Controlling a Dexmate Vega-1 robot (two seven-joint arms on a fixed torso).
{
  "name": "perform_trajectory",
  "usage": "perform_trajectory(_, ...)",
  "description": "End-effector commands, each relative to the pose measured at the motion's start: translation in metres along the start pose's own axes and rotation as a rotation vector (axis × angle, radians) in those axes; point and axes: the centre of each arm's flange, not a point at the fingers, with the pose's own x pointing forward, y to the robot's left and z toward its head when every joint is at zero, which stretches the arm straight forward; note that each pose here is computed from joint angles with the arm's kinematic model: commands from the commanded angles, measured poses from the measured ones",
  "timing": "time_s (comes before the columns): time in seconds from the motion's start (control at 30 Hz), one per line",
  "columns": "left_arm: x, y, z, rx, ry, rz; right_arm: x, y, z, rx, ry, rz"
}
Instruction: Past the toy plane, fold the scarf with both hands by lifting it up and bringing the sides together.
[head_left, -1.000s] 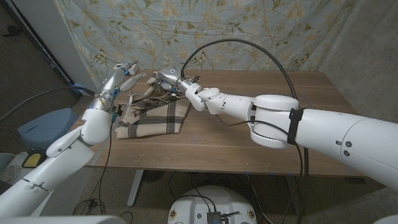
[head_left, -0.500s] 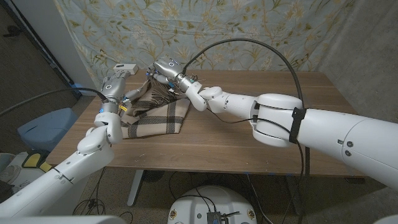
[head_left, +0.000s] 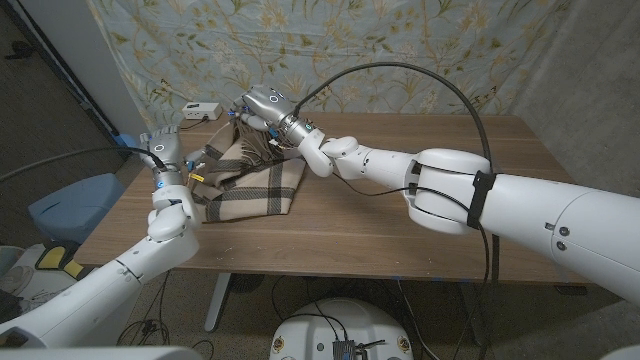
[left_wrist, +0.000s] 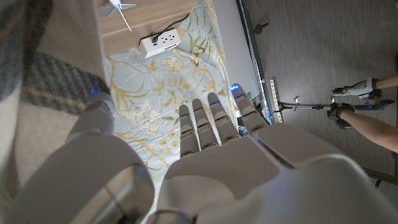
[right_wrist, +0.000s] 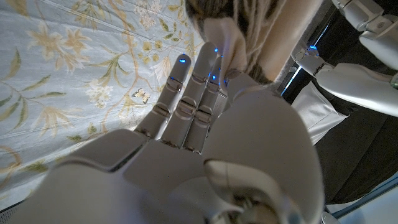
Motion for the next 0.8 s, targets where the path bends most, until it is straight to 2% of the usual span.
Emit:
perform_trajectory(0.03, 0.011, -0.006, 0.003, -0.229, -0.083, -0.11, -0.002, -0.002, -0.009, -0.011, 0.018, 0.001)
perform_trajectory(0.2, 0.002, 0.005, 0.011, -0.34, -0.185, -0.163, -0.001, -0.001, -0.013, -0.025, 0.034, 0.017)
perform_trajectory(0.23, -0.005, 0.013, 0.015, -0.375, -0.22, -0.174, -0.001, 0.0, -0.013, -0.03, 0.037, 0.024)
perform_trajectory(0.37, -0.032, 0.035, 0.019, -0.393, -0.266, -0.14, -0.001, 0.003, -0.013, -0.04, 0.042, 0.037)
perform_trajectory(0.57, -0.069, 0.055, 0.012, -0.481, -0.29, -0.093, -0.001, 0.006, -0.01, -0.048, 0.042, 0.047)
perform_trajectory(0.67, -0.078, 0.061, 0.009, -0.484, -0.296, -0.087, 0.0, 0.006, -0.007, -0.045, 0.038, 0.045)
perform_trajectory(0.8, -0.084, 0.066, 0.006, -0.439, -0.265, -0.032, 0.0, 0.005, -0.002, -0.04, 0.016, 0.024)
